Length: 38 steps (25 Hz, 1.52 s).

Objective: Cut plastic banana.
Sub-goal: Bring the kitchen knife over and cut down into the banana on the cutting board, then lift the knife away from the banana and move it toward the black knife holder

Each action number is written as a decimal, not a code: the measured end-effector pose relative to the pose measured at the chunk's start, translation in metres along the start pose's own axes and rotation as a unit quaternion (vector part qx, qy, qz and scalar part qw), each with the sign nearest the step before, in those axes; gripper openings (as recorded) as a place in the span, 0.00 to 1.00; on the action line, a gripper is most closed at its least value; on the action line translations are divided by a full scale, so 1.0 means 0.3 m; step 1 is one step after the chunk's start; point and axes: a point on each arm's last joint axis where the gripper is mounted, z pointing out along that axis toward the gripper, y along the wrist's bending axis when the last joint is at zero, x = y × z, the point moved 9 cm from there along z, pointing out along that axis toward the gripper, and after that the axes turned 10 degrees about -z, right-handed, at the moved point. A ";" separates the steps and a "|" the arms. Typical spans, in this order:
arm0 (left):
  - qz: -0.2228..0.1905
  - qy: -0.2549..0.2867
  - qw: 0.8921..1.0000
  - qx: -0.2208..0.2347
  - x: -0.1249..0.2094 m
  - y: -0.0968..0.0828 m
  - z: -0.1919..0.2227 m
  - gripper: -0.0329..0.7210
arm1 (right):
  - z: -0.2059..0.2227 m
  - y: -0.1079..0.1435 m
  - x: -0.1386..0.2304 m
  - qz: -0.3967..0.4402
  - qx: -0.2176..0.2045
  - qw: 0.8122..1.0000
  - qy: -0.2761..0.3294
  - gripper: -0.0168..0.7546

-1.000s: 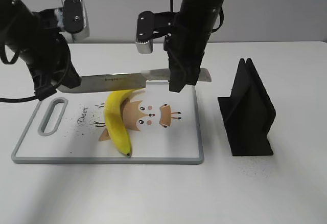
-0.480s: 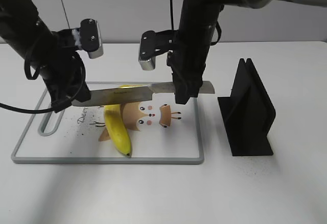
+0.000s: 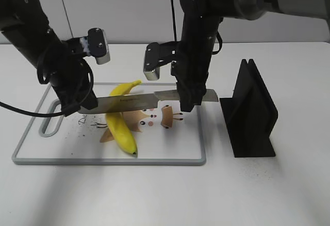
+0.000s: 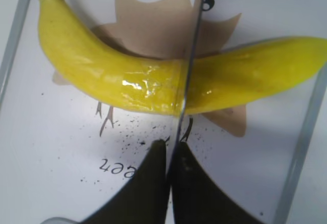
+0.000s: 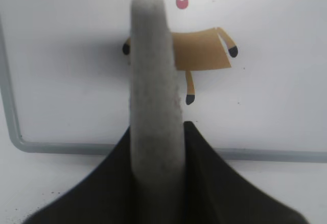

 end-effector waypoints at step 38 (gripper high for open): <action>-0.016 0.002 1.000 0.018 0.006 0.001 0.043 0.03 | 0.015 -0.012 0.004 0.006 0.004 1.000 -0.004 0.27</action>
